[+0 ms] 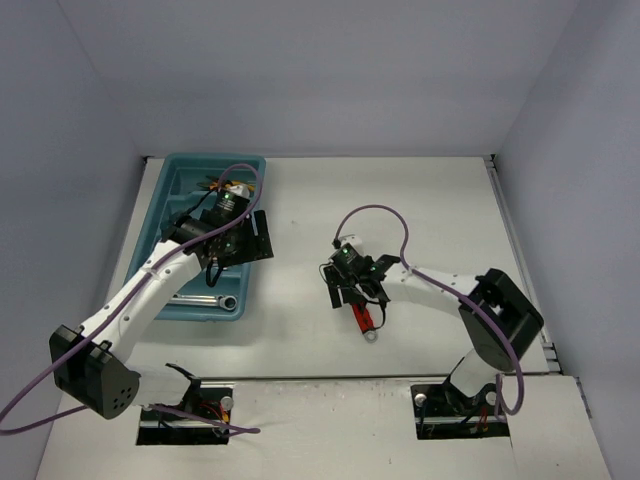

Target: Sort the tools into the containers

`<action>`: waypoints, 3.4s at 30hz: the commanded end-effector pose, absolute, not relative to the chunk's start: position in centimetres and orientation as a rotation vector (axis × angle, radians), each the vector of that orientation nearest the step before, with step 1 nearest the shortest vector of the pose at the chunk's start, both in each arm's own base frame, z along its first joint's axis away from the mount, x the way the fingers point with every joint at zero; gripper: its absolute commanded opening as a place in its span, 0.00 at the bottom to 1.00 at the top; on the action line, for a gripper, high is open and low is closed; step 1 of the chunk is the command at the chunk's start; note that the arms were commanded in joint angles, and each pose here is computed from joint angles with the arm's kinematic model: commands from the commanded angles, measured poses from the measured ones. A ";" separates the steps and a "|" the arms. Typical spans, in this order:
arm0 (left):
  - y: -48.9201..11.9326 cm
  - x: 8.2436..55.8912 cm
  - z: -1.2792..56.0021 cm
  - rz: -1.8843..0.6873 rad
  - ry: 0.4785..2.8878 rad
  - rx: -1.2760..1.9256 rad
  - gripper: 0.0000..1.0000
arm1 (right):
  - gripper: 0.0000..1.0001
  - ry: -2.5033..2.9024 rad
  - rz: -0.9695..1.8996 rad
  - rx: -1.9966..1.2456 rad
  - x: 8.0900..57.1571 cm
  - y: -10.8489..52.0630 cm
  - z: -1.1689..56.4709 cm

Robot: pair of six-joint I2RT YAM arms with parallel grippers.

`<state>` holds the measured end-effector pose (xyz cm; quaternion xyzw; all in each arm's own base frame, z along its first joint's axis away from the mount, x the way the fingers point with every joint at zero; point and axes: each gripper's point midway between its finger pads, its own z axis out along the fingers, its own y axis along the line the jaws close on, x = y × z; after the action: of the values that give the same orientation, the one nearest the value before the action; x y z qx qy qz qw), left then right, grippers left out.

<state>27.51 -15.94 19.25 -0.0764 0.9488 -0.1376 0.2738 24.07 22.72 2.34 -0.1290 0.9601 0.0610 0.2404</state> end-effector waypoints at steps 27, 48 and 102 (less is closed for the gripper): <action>-16.1 25.9 21.2 -0.467 2.483 -0.184 0.66 | 0.46 2.834 0.025 -0.350 25.7 20.5 -1.2; -18.0 26.6 21.4 -0.557 2.501 -0.120 0.66 | 0.00 2.827 0.119 -0.545 25.5 21.8 0.6; -34.2 32.6 19.8 -1.350 2.091 0.218 0.47 | 0.00 2.206 0.576 -0.715 28.1 27.5 16.0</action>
<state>31.78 -31.88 14.97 0.0446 0.8491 -0.4531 0.2678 26.63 25.47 10.94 -0.2737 0.9022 0.1731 0.2848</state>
